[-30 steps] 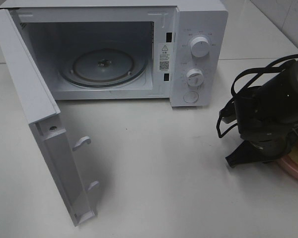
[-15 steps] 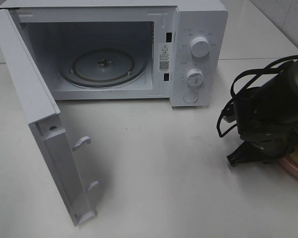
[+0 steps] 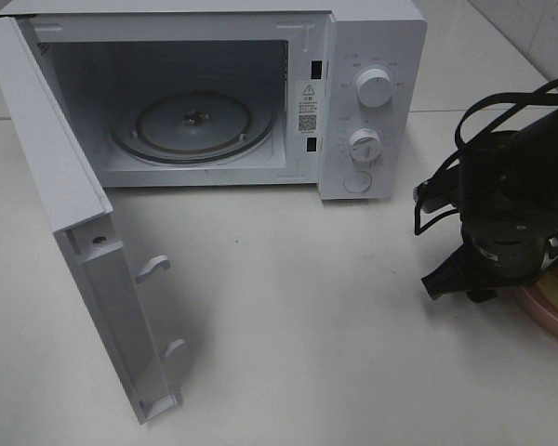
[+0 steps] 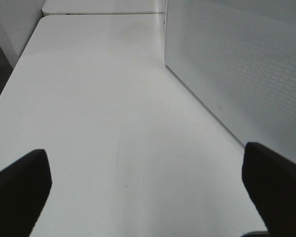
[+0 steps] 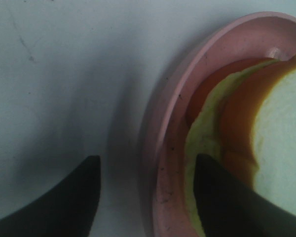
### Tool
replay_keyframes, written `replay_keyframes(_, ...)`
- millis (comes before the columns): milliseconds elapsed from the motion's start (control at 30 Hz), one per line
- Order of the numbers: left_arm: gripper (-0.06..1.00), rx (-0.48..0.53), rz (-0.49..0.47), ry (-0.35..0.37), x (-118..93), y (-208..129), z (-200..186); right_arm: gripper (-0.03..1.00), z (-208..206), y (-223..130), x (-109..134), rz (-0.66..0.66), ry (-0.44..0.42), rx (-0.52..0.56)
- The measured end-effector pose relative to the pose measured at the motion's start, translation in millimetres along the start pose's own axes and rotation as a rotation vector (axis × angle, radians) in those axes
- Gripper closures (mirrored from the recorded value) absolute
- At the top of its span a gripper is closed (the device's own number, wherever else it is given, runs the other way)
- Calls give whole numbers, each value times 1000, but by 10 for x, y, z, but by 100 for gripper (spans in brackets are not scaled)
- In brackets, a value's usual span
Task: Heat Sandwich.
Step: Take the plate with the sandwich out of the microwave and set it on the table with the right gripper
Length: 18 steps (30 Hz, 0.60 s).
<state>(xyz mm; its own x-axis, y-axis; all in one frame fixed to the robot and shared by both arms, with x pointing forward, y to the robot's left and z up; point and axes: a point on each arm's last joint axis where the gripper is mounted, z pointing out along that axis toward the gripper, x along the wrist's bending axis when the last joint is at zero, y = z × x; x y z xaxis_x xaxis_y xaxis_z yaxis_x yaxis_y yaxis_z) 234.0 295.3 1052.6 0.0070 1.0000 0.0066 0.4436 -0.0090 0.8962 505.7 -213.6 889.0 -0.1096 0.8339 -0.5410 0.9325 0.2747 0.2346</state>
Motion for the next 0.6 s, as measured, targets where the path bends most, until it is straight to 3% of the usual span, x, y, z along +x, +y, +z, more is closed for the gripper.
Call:
replay_keyframes(400,-5,0,0,0,0,0,0,20,-265,-23,-116,-38,90,3)
replay_keyframes(600,-5,0,0,0,0,0,0,18,-462,-30,-220,-69,141,-33)
